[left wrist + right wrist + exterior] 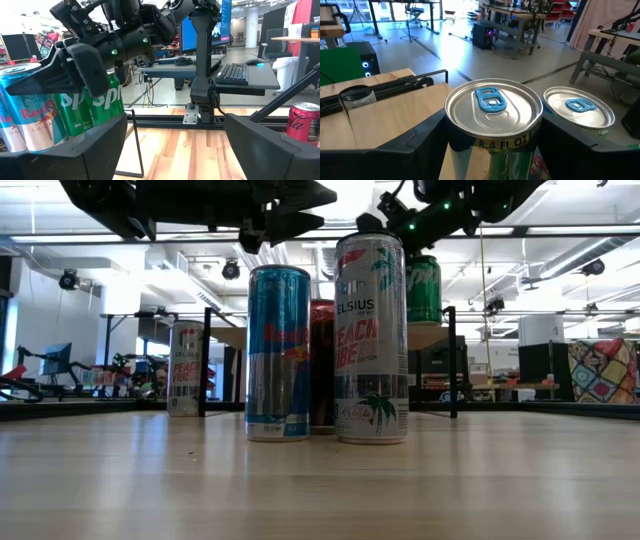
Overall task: Place canned beverage on shelf
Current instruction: Put the bottom blue soda can on the shelf aligned with the other blue soda can
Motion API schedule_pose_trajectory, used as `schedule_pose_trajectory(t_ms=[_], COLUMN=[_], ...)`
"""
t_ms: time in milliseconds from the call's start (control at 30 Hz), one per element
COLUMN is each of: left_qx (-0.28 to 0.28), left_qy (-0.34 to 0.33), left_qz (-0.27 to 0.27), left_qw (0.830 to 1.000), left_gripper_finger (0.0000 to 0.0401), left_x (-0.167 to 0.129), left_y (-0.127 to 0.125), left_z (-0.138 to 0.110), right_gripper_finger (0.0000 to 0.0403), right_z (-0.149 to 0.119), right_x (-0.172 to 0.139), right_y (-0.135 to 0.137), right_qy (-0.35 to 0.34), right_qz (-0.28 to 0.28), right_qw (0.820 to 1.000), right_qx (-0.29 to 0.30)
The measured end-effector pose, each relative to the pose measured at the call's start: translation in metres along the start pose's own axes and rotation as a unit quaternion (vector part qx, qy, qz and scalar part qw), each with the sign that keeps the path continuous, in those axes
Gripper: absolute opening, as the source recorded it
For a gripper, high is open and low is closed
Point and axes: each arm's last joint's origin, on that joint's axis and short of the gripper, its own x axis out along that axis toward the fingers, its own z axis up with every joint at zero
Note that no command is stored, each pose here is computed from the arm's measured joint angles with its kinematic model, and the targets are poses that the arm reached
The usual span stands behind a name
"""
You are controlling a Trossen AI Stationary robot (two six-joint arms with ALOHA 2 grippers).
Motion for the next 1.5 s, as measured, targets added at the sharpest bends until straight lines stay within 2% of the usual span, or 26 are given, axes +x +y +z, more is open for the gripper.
schedule_pose_trajectory(t_ms=[500, 600, 700, 833, 1000, 1067, 1233, 1300, 1500], left_qx=[0.001, 0.004, 0.010, 0.018, 0.001, -0.003, -0.039, -0.048, -0.058], left_qy=[-0.001, -0.001, 0.000, 0.019, 0.047, 0.055, 0.096, 0.116, 0.109], left_qz=[0.000, 0.001, 0.010, 0.036, 0.090, 0.095, 0.121, 0.131, 0.150], left_qw=[1.000, 1.000, 1.000, 0.999, 0.995, 0.994, 0.987, 0.983, 0.981], left_gripper_finger=[0.0319, 0.0319, 0.0319, 0.0310, 0.0286, 0.0274, 0.0234, 0.0211, 0.0135], left_x=[0.000, 0.000, 0.003, 0.013, 0.041, 0.054, 0.083, 0.087, 0.086], left_y=[0.000, 0.001, 0.005, 0.019, 0.051, 0.063, 0.090, 0.097, 0.102], left_z=[0.000, 0.000, -0.003, -0.018, -0.040, -0.047, -0.051, -0.055, -0.057], right_gripper_finger=[0.0289, 0.0285, 0.0278, 0.0261, 0.0230, 0.0216, 0.0179, 0.0160, 0.0094], right_z=[0.017, 0.031, 0.048, 0.057, 0.040, 0.032, 0.000, -0.014, -0.039], right_x=[-0.017, -0.030, -0.051, -0.084, -0.120, -0.133, -0.157, -0.163, -0.173], right_y=[-0.004, -0.002, 0.005, 0.014, 0.024, 0.025, 0.028, 0.029, 0.029], right_qy=[-0.030, -0.054, -0.073, -0.052, -0.019, -0.021, -0.010, 0.001, 0.015], right_qz=[-0.001, 0.008, 0.039, 0.067, 0.114, 0.131, 0.121, 0.116, 0.128], right_qw=[1.000, 0.998, 0.997, 0.996, 0.993, 0.991, 0.992, 0.992, 0.990], right_qx=[0.001, -0.008, -0.009, 0.005, 0.015, 0.028, 0.043, 0.044, 0.059])
